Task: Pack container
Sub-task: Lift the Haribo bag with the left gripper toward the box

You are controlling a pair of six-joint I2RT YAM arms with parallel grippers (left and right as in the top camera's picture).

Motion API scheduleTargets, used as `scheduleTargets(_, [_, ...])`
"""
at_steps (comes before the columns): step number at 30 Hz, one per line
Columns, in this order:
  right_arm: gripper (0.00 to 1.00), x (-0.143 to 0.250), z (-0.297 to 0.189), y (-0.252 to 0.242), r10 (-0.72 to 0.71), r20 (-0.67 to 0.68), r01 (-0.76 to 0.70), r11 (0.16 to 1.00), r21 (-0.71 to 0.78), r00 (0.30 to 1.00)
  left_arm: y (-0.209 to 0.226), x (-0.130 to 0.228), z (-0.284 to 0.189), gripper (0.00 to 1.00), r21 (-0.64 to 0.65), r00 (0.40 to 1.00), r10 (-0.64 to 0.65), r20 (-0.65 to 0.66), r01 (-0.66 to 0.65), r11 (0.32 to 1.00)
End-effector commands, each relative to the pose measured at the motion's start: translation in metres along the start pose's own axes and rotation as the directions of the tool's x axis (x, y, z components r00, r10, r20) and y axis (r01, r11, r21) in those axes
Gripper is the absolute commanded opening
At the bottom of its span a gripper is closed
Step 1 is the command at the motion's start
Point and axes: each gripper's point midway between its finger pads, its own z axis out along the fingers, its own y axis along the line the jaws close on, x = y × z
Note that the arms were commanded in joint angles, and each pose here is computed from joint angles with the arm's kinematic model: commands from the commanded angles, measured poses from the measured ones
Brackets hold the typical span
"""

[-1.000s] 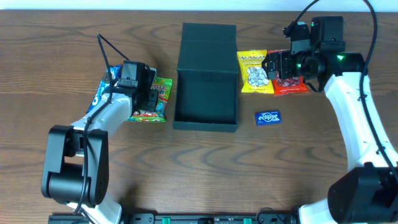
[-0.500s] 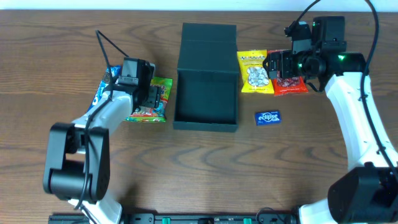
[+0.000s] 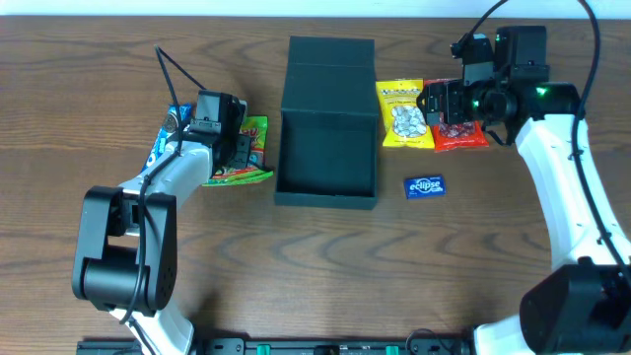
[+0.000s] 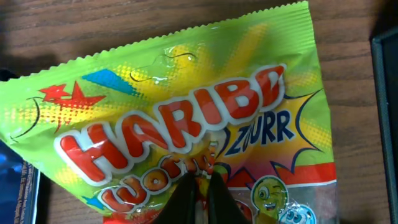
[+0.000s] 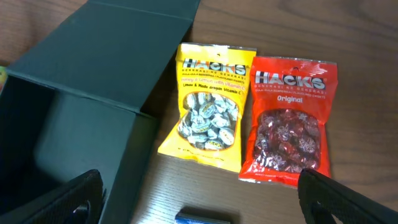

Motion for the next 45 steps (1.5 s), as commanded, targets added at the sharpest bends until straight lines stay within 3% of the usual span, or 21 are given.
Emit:
scheduleTargets(1, [0.99,-0.007,-0.008,-0.009,0.0,0.025,0.0,1.0,0.01,1.0,0.002,0.01,0.012,0.06,-0.01,0.999,-0.019,-0.045,0.018,1.0])
scheduleTargets(10, [0.99,-0.021,-0.05,-0.027,0.021,0.131,-0.028,0.998,0.056,0.991,0.004,-0.073,-0.066,0.06,-0.009,0.987,-0.046,0.154,0.048,0.999])
scheduleTargets(15, [0.99,-0.029,-0.074,-0.024,0.007,0.189,-0.02,0.997,0.068,0.982,0.002,-0.101,-0.116,0.06,-0.004,0.959,-0.039,0.279,0.042,0.999])
scheduleTargets(26, [0.99,-0.03,-0.091,-0.019,0.007,0.217,-0.022,0.997,0.071,0.976,-0.065,-0.113,-0.198,0.06,0.086,0.9,0.052,0.433,-0.099,0.991])
scheduleTargets(34, [0.99,-0.028,-0.092,-0.024,0.016,0.214,-0.033,0.996,0.077,0.977,-0.146,-0.093,-0.195,0.06,0.202,0.906,0.132,0.403,-0.229,0.952])
scheduleTargets(40, [0.99,-0.025,-0.091,-0.024,0.02,0.204,-0.036,0.996,0.076,0.979,-0.114,-0.092,-0.192,0.06,0.055,0.923,0.071,0.379,-0.099,0.994])
scheduleTargets(41, [0.99,-0.024,-0.091,-0.024,0.022,0.199,-0.038,0.996,0.076,0.98,-0.108,-0.093,-0.192,0.15,0.057,0.924,0.042,0.379,-0.069,0.996])
scheduleTargets(42, [0.99,-0.023,-0.091,-0.024,0.024,0.194,-0.039,0.996,0.075,0.981,-0.103,-0.094,-0.192,0.54,0.06,0.925,0.012,0.379,-0.037,0.997])
scheduleTargets(43, [0.99,-0.022,-0.09,-0.024,0.025,0.191,-0.04,0.996,0.075,0.981,-0.099,-0.095,-0.192,0.75,0.061,0.926,-0.012,0.377,-0.011,0.998])
scheduleTargets(45, [0.99,-0.021,-0.09,-0.024,0.026,0.188,-0.04,0.996,0.074,0.982,-0.09,-0.094,-0.188,0.97,0.06,0.93,-0.04,0.365,0.02,0.998])
